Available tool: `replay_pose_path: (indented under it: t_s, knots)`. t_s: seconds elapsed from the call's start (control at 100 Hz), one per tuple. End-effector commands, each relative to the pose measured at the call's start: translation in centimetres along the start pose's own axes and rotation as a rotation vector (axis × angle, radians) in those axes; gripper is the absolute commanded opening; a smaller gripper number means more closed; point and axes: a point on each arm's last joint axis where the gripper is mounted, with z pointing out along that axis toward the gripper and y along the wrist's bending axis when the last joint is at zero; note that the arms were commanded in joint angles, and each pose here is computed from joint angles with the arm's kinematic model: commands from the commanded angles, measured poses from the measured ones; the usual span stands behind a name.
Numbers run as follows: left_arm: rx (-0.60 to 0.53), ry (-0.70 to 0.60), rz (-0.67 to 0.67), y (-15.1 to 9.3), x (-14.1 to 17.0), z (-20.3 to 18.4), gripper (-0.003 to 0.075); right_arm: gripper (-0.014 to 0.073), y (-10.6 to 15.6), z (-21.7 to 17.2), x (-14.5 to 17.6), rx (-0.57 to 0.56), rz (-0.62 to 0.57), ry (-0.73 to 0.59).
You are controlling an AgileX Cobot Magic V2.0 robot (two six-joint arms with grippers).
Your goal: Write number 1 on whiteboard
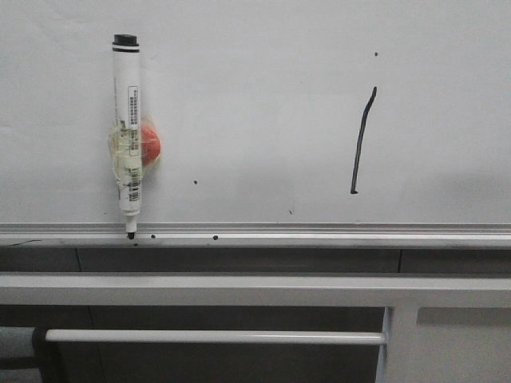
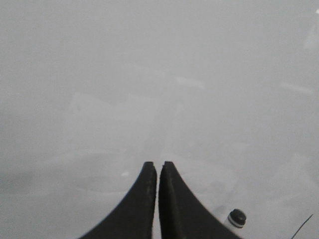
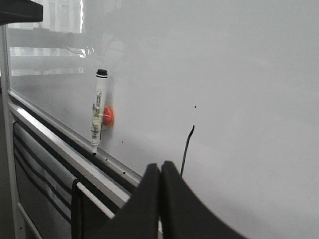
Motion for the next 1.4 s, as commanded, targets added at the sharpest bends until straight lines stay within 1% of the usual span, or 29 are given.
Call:
replay_pose_path:
  t_s: [0.0,0.02,0.03,0.04,0.05,0.08,0.15,0.23,0.33,0.44,0.53,0.59,0.67,0.8,0.92,1.11,1.23,1.24,1.25,1.26,1.27,1.3,1.31,1.32,1.33,1.34,1.37,1.38,1.39]
  knots:
    - [0.118,-0.079,0.018,0.1,-1.5,-1.2,-0.002,-0.0052,-0.4,0.0,-1.6,0.031,0.004,-0.102]
    - [0.109,-0.098,0.014,0.4,-1.7,-1.6,-0.002,-0.0052,-0.4,0.0,-1.6,0.031,0.004,-0.102]
    - [0.129,-0.095,0.015,0.4,-1.6,-1.7,-0.002,-0.0052,-0.4,0.0,-1.6,0.031,0.004,-0.102]
    - [0.115,-0.105,0.016,0.6,-1.7,-1.9,-0.002,-0.0052,-0.4,0.0,-1.6,0.031,0.004,-0.102]
    - [0.132,-0.109,0.014,0.6,-1.7,-2.1,-0.002,-0.0052,-0.4,0.0,-1.6,0.031,0.004,-0.102]
    - [0.134,-0.126,0.017,0.9,-1.6,-2.7,-0.002,-0.0052,-0.4,0.0,-1.6,0.031,0.004,-0.102]
    - [0.108,-0.179,0.028,1.7,-1.3,-4.1,-0.002,-0.0052,-0.4,0.0,-1.6,0.031,0.004,-0.102]
    - [0.035,-0.248,0.04,2.6,-0.5,-5.6,-0.002,-0.0052,-0.4,0.0,-1.6,0.031,0.004,-0.102]
    - [-0.028,-0.302,0.076,2.9,0.6,-6.7,-0.002,-0.0052,-0.4,0.0,-1.6,0.031,0.004,-0.102]
    - [-0.137,-0.357,0.105,3.5,1.5,-7.4,-0.002,-0.0052,-0.4,0.0,-1.6,0.031,0.004,-0.102]
    - [-0.202,-0.387,0.075,3.8,1.9,-7.6,-0.002,-0.0052,-0.4,0.0,-1.6,0.031,0.004,-0.102]
    - [-0.222,-0.387,0.048,3.9,2.2,-7.5,-0.002,-0.0052,-0.4,0.0,-1.6,0.031,0.004,-0.102]
    - [-0.232,-0.386,0.05,3.7,2.2,-7.5,-0.002,-0.0052,-0.4,0.0,-1.6,0.031,0.004,-0.102]
    - [-0.211,-0.362,0.039,3.5,2.5,-7.3,-0.002,-0.0052,-0.4,0.0,-1.6,0.031,0.004,-0.102]
    - [-0.218,-0.347,0.004,3.8,3.0,-7.1,-0.002,-0.0052,-0.4,0.0,-1.6,0.031,0.004,-0.102]
    - [-0.223,-0.326,0.0,4.0,3.6,-6.9,-0.002,-0.0052,-0.4,0.0,-1.6,0.031,0.004,-0.102]
    - [-0.27,-0.366,0.009,4.5,3.2,-7.1,-0.002,-0.0052,-0.4,0.0,-1.6,0.031,0.004,-0.102]
    - [-0.274,-0.378,-0.015,4.5,3.1,-7.2,-0.002,-0.0052,-0.4,0.0,-1.6,0.031,0.004,-0.102]
    - [-0.287,-0.381,0.012,4.6,3.1,-7.2,-0.002,-0.0052,-0.4,0.0,-1.6,0.031,0.004,-0.102]
    - [-0.285,-0.388,-0.019,4.6,3.1,-7.3,-0.002,-0.0052,-0.4,0.0,-1.6,0.031,0.004,-0.102]
    - [-0.296,-0.386,0.015,4.7,3.0,-7.3,-0.002,-0.0052,-0.4,0.0,-1.6,0.031,0.004,-0.102]
    - [-0.313,-0.396,0.022,4.8,2.9,-7.4,-0.002,-0.0052,-0.4,0.0,-1.6,0.031,0.004,-0.102]
    - [-0.315,-0.408,-0.021,4.8,2.8,-7.5,-0.002,-0.0052,-0.4,0.0,-1.6,0.031,0.004,-0.102]
    - [-0.331,-0.4,0.025,4.9,2.8,-7.5,-0.002,-0.0052,-0.4,0.0,-1.6,0.031,0.004,-0.102]
    - [-0.333,-0.412,-0.021,4.9,2.7,-7.6,-0.002,-0.0052,-0.4,0.0,-1.6,0.031,0.004,-0.102]
    - [-0.35,-0.404,0.028,5.0,2.7,-7.6,-0.002,-0.0052,-0.4,0.0,-1.6,0.031,0.004,-0.102]
    - [-0.372,-0.4,0.034,5.0,2.6,-7.8,-0.002,-0.0052,-0.4,0.0,-1.6,0.031,0.004,-0.102]
    - [-0.374,-0.404,-0.008,5.1,2.5,-7.9,-0.002,-0.0052,-0.4,0.0,-1.6,0.031,0.004,-0.102]
    - [-0.39,-0.391,0.04,5.1,2.5,-7.9,-0.002,-0.0052,-0.4,0.0,-1.6,0.031,0.004,-0.102]
